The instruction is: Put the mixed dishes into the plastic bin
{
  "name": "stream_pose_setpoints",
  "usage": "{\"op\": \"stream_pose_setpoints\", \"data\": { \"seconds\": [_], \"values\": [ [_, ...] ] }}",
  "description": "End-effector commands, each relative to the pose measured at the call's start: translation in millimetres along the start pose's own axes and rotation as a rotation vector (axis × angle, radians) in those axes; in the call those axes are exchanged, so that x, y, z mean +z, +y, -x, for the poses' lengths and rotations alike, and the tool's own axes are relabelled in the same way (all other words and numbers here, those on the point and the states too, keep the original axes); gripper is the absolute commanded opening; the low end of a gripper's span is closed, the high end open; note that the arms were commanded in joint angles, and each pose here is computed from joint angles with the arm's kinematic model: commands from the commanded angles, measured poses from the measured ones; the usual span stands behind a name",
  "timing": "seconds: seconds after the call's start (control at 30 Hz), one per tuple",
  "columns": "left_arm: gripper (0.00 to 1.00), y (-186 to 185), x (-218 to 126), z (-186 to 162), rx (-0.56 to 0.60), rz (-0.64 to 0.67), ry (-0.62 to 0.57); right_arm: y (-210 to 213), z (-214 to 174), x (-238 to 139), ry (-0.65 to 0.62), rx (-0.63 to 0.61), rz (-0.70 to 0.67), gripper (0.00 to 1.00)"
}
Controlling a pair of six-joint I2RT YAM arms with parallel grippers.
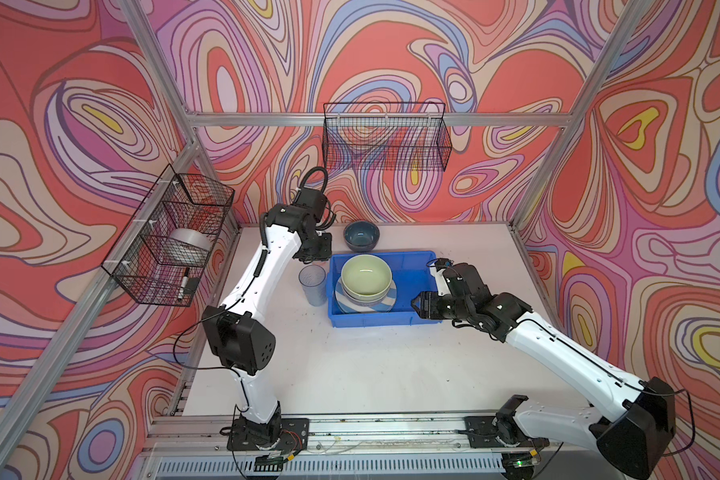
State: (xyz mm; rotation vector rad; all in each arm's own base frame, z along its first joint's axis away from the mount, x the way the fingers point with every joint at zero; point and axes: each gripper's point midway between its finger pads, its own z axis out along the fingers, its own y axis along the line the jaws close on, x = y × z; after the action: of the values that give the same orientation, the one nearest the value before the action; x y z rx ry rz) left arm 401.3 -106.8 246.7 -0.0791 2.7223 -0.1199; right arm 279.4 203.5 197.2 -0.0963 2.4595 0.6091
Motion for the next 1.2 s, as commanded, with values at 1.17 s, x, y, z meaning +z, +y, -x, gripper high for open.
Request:
{"op": "stream_pose_setpoints", "data": {
  "seconds": [1.17],
  "values": [
    [0.38, 38, -29, -85, -0.177, -0.143, -0.01, -19, 217, 155, -0.094, -0.111, 0.086, 0.55]
  ]
}}
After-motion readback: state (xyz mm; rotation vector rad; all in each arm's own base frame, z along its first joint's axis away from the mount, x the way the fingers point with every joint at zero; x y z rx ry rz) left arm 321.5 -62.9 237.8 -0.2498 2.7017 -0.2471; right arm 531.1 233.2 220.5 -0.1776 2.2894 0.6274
